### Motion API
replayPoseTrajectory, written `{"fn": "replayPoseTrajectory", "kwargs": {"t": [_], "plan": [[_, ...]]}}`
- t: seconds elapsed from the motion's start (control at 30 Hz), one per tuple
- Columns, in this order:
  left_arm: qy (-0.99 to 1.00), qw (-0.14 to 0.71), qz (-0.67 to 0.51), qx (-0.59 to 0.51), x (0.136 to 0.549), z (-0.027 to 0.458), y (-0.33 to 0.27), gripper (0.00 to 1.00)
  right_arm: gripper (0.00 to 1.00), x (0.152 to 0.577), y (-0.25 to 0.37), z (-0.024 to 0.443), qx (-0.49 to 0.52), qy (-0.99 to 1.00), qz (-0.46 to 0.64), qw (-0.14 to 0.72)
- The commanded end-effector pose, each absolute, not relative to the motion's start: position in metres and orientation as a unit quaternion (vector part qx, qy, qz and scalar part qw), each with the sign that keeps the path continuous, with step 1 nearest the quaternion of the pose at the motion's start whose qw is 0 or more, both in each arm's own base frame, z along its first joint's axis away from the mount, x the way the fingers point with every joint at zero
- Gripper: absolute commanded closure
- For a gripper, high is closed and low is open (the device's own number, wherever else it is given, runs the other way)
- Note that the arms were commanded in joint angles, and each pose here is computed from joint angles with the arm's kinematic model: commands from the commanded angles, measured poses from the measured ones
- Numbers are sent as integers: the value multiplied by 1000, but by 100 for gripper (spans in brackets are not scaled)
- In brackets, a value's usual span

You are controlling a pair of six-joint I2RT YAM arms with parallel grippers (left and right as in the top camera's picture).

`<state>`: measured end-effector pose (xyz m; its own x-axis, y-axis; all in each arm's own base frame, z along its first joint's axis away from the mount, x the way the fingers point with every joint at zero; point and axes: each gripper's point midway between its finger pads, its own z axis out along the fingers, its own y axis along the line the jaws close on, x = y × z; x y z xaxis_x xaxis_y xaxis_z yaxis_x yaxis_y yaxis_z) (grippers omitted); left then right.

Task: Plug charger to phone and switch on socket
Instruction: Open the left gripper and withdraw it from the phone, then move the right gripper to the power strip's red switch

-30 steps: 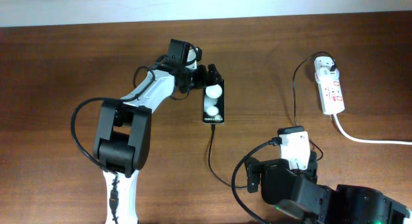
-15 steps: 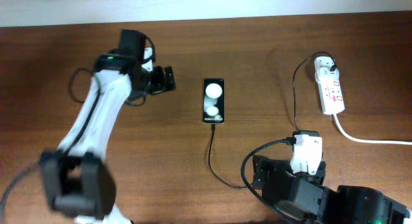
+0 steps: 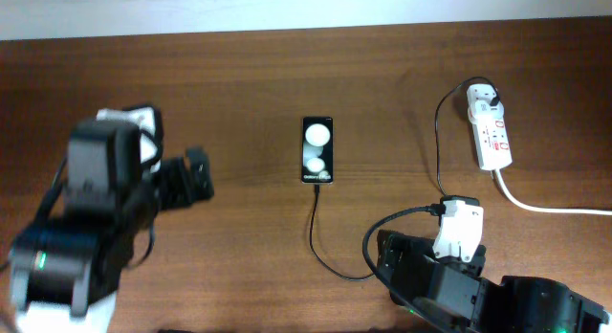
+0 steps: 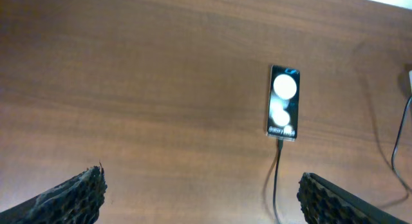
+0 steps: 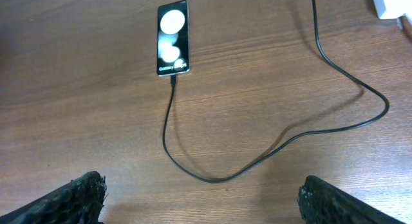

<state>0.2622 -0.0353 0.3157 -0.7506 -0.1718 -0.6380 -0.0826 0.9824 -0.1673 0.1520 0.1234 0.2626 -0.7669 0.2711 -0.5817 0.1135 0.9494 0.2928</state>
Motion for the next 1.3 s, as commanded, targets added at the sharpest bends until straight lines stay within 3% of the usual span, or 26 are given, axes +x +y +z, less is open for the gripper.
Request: {"fn": "replayPoseTrajectory", "kwargs": {"t": [0.0, 0.33, 0.37, 0.4, 0.43, 0.53, 0.63, 0.73, 0.9, 1.27], "plan": [[929, 360, -53, -66, 227, 317, -26, 1, 1, 153, 125, 263, 108, 932, 121, 323], [951, 299, -41, -65, 167, 300, -17, 1, 4, 162, 138, 246, 96, 942, 67, 314], [951, 299, -41, -65, 165, 300, -17, 1, 18, 163, 141, 242, 93, 944, 57, 311], [949, 305, -42, -65, 161, 301, -16, 1, 43, 164, 145, 236, 91, 947, 44, 303], [945, 317, -45, -65, 156, 305, -16, 1, 55, 165, 148, 230, 105, 949, 37, 296], [936, 343, -51, -65, 145, 312, -14, 1, 79, 166, 148, 223, 130, 948, 25, 289], [918, 386, -61, -65, 126, 323, -11, 1, 90, 169, 143, 216, 160, 950, 15, 267], [900, 426, -70, -65, 105, 331, -8, 1, 95, 173, 126, 212, 195, 949, -5, 249], [889, 447, -75, -65, 65, 324, -2, 1, 96, 175, 104, 207, 240, 944, -29, 223], [872, 477, -84, -64, 49, 326, 0, 1, 96, 189, 27, 203, 371, 907, -92, 179]]}}
